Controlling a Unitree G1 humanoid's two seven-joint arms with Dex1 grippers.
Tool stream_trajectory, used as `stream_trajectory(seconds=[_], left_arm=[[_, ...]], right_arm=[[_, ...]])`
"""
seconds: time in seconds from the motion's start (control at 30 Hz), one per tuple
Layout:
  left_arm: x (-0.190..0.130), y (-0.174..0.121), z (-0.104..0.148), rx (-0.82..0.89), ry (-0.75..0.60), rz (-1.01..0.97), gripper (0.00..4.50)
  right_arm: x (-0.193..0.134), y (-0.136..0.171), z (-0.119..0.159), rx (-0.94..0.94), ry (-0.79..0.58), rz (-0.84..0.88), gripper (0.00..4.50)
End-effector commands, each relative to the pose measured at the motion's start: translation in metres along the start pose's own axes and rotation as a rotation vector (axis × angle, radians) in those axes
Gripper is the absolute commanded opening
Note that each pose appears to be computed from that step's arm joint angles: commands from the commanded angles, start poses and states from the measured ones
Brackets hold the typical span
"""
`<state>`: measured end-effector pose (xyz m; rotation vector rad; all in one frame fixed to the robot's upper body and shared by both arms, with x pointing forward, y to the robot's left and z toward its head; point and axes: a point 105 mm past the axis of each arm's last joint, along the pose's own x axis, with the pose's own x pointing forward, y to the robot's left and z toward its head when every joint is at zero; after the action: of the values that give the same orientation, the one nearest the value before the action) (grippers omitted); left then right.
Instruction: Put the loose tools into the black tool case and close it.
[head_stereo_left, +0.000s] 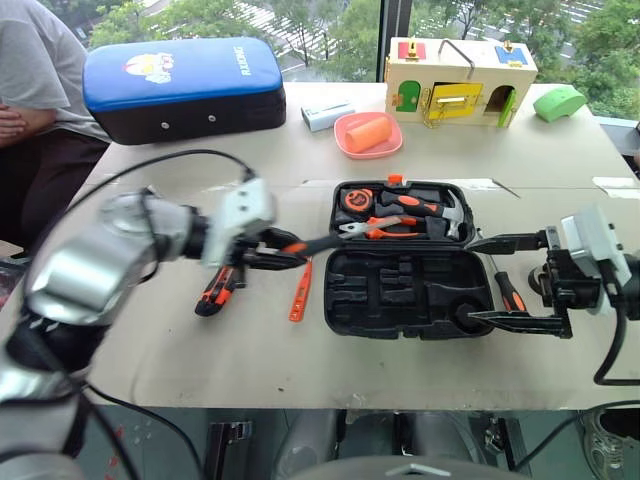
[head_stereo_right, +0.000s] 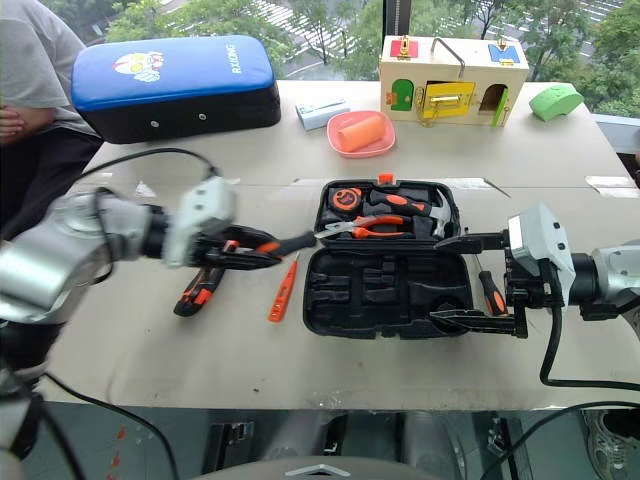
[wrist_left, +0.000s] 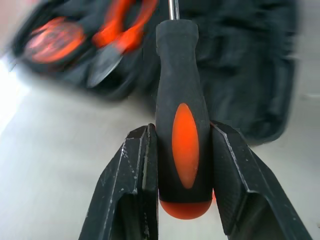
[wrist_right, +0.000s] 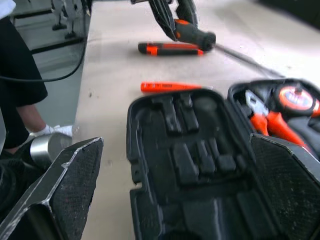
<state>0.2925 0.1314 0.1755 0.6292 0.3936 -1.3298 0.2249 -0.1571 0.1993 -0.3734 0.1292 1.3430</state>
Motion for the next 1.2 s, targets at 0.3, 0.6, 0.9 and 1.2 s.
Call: stream_trajectory(seconds=[0.3, 0.6, 0.9, 1.2], left_arm=[[0.065, 0.026, 0.006, 0.1, 0.089, -0.126, 1.08], [0.07, 0.042, 0.0, 0.094, 0.119, -0.084, 1.08], [0.067, 0.043, 0.005, 0.103, 0.099, -0.086, 1.08], [0.055, 0.038, 0.018, 0.066, 0.051, -0.094, 1.08]], right_arm=[[-0.002, -0.001, 0.001, -0.011, -0.013, -0.076, 4.5], [-0.004, 0.002, 0.0, -0.001, -0.011, -0.107, 4.5], [-0.005, 0.002, -0.001, 0.006, -0.019, -0.12, 4.5], [-0.006, 0.0, -0.003, 0.009, -0.018, -0.13, 4.5]])
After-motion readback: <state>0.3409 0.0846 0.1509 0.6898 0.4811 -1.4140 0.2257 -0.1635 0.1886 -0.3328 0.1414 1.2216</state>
